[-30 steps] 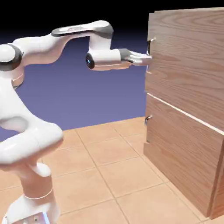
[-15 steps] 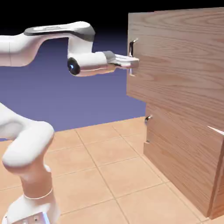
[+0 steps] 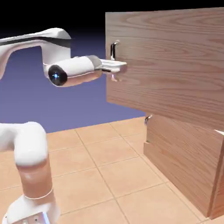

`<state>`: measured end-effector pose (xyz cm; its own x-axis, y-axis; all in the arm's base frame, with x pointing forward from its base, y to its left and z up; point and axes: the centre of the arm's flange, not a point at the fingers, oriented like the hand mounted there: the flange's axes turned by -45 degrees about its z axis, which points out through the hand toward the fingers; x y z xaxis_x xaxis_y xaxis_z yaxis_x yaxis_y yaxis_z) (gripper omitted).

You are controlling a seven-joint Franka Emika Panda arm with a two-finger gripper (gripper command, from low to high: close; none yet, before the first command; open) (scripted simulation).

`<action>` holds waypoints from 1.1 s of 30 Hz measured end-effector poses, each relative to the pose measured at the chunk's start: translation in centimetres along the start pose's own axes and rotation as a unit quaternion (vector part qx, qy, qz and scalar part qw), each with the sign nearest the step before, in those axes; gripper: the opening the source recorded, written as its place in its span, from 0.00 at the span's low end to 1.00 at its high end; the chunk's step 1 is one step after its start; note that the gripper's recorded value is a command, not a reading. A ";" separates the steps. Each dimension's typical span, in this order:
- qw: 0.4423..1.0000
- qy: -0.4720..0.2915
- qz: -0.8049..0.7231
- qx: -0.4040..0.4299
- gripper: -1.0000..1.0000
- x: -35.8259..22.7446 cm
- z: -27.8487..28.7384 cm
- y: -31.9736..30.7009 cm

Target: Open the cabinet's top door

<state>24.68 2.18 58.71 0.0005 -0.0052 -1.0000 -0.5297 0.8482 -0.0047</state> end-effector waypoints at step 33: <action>0.947 -0.002 0.002 -0.321 0.00 0.2 -23.9 -18.1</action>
<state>13.99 -25.81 58.69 0.0002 -0.0002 -1.0000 -0.9362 0.3515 -0.0002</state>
